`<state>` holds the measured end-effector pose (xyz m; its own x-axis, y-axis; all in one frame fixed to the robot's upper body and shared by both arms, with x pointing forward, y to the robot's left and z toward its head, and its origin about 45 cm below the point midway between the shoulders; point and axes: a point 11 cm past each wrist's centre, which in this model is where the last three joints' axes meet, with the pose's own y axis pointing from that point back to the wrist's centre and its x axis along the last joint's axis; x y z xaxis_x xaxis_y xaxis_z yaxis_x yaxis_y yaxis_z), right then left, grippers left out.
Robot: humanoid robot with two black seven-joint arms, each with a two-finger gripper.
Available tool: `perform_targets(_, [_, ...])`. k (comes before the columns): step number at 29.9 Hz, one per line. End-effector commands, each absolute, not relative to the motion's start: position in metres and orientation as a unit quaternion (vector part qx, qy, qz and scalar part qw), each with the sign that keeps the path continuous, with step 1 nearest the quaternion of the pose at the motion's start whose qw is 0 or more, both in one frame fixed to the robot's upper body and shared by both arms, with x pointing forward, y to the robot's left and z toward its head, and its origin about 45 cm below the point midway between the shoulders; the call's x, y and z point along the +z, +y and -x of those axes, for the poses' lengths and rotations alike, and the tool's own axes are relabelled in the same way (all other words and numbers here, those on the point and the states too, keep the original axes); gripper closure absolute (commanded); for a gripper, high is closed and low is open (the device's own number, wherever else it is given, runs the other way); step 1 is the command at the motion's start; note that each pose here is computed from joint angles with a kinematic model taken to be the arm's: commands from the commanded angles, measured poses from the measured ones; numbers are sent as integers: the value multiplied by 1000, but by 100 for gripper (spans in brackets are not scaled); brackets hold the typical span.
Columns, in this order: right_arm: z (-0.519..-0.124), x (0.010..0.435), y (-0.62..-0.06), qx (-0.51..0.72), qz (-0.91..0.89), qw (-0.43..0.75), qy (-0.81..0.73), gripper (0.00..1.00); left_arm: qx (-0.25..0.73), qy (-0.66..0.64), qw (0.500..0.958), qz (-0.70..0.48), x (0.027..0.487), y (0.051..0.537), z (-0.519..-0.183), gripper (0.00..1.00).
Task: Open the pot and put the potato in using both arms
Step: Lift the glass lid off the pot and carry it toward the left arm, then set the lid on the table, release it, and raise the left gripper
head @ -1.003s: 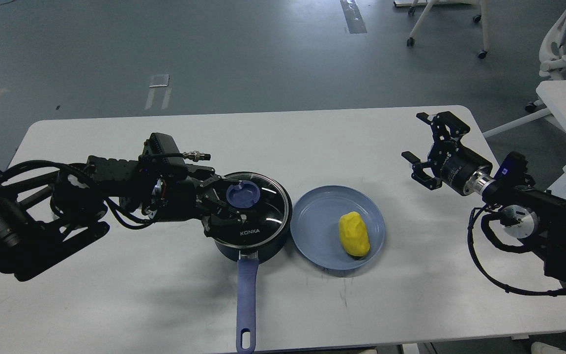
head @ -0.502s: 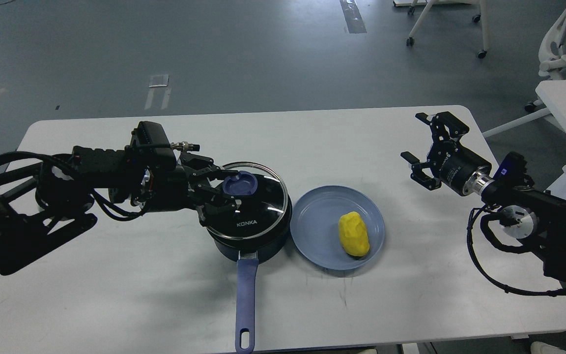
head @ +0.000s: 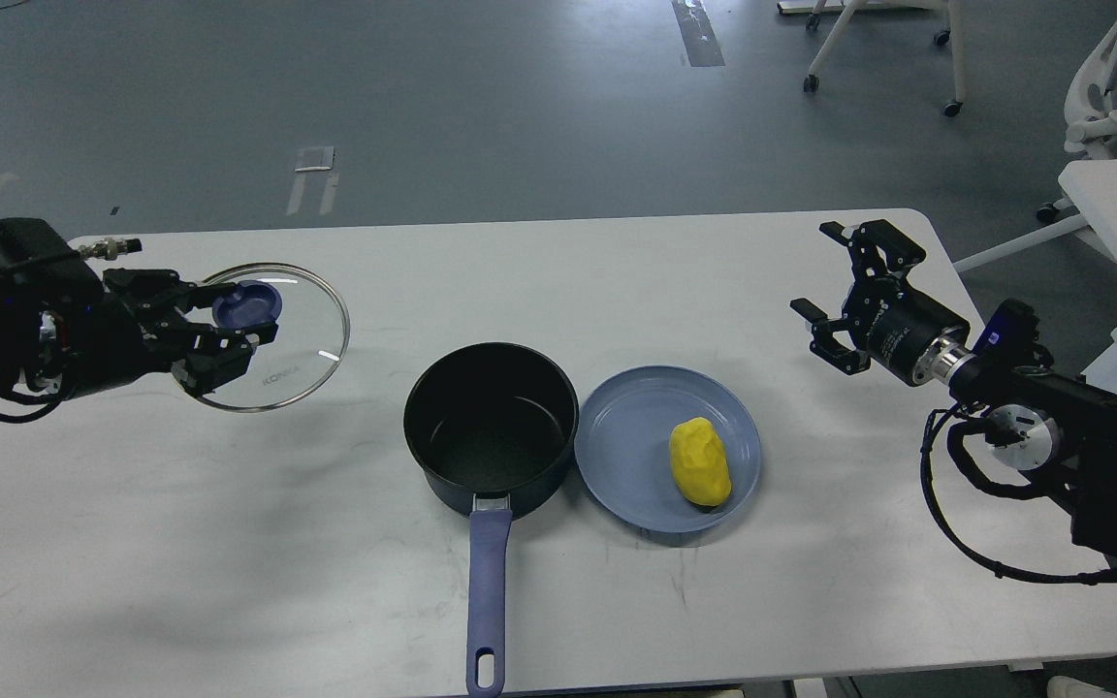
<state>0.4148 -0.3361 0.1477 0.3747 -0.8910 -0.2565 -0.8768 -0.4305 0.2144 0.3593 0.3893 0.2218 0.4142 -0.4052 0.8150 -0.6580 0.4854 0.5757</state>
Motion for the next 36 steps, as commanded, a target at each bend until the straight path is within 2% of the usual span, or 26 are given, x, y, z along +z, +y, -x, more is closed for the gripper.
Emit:
perform_targets(1, [-415, 148, -338, -167, -829, 22, -534, 0, 111, -499, 681, -524, 194, 421, -341, 54])
perform_targets(17, [-415, 148, -338, -168, -828, 22, -534, 0, 167, -398, 718, -546, 144, 456, -299, 46])
perform_targets(20, [-415, 148, -338, -168, -828, 22, -534, 0, 172, -396, 722, -540, 140, 451, -300, 41])
perform_targets(23, [-415, 148, -337, -168, -829, 21, -534, 0, 174, -395, 723, -540, 138, 450, -301, 31])
perform_targets(29, [-415, 149, -338, -167, -828, 21, -535, 0, 180, -390, 727, -536, 136, 447, -302, 5])
perform_targets(34, [-417, 153, -339, -163, -829, 21, -534, 0, 213, -367, 746, -514, 147, 439, -311, 3])
perform_targets(36, [-419, 160, -347, -155, -828, 22, -538, 0, 256, -337, 768, -482, 168, 432, -324, 3])
